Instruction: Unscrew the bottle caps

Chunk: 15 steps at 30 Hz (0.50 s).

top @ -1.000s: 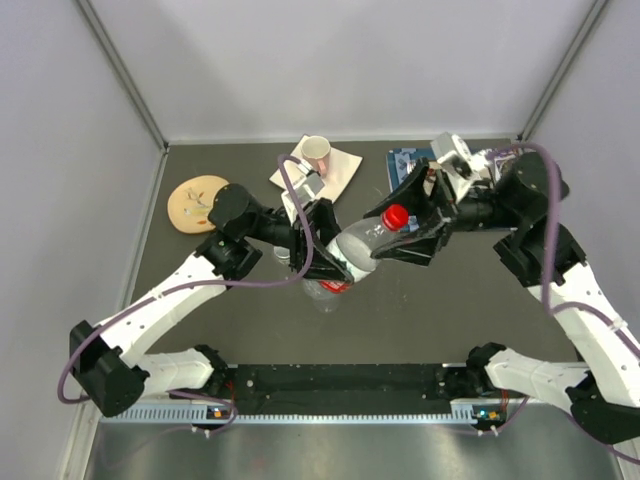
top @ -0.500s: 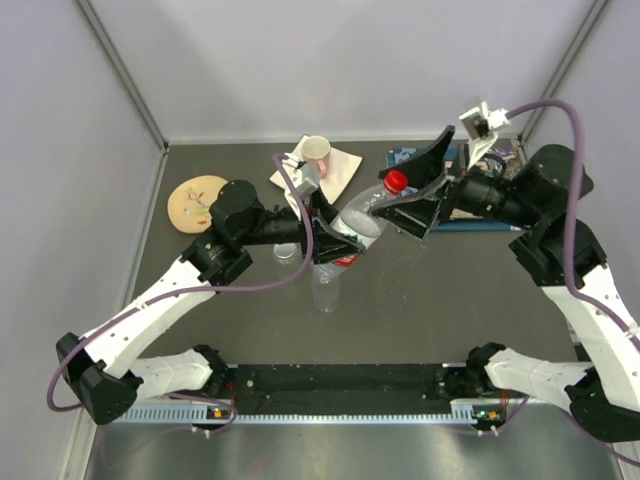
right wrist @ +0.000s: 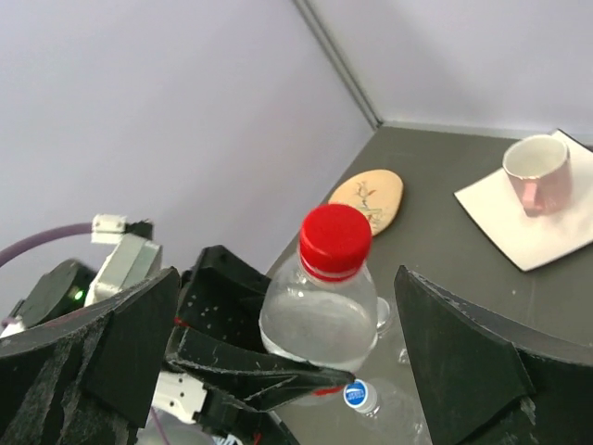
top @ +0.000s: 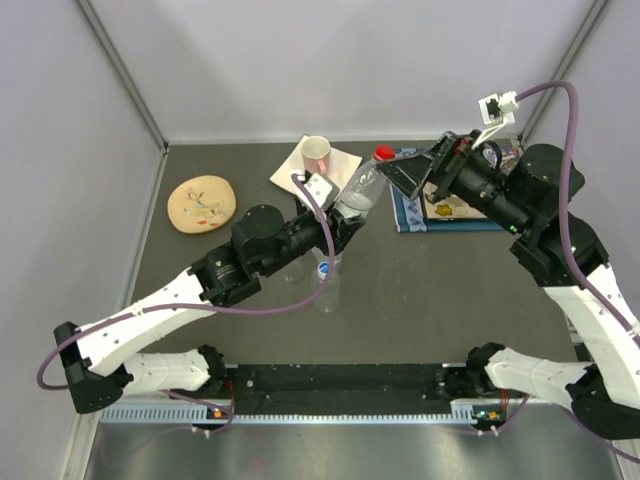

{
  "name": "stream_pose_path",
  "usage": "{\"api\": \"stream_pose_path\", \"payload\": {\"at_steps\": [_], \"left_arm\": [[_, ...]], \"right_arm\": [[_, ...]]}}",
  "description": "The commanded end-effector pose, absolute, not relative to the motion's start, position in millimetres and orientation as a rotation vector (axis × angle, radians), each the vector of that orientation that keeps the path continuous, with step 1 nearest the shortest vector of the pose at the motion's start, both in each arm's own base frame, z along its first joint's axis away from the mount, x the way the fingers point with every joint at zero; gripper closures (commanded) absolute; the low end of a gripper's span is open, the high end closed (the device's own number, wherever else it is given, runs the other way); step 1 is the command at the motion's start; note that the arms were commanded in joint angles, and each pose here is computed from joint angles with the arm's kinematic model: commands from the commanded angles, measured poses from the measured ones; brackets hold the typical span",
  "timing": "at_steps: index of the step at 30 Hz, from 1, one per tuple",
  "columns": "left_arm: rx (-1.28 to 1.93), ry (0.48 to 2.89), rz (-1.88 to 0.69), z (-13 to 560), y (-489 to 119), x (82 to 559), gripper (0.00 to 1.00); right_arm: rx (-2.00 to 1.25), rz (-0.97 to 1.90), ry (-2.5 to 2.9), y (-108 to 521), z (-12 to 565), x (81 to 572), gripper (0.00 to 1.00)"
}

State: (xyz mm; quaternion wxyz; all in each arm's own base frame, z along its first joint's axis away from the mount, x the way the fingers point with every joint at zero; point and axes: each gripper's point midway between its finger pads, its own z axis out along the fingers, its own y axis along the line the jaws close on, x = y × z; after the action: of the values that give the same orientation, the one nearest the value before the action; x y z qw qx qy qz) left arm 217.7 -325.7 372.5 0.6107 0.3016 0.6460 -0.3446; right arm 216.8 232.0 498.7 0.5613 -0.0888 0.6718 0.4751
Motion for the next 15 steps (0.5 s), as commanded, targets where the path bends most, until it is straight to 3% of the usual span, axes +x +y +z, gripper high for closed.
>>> {"api": "stream_pose_path", "payload": {"at_steps": [1,10,15], "left_arm": [[0.548,1.466,-0.598,389,-307,240,0.70],[0.567,1.470,-0.493,380,-308,236,0.71],[0.572,1.474,-0.476,376,-307,236,0.71]], "right_arm": [[-0.080,1.066,1.583,220,507,228,0.01],[-0.034,1.053,1.628,231,499,249,0.08],[-0.025,1.053,1.633,236,499,257,0.19]]}}
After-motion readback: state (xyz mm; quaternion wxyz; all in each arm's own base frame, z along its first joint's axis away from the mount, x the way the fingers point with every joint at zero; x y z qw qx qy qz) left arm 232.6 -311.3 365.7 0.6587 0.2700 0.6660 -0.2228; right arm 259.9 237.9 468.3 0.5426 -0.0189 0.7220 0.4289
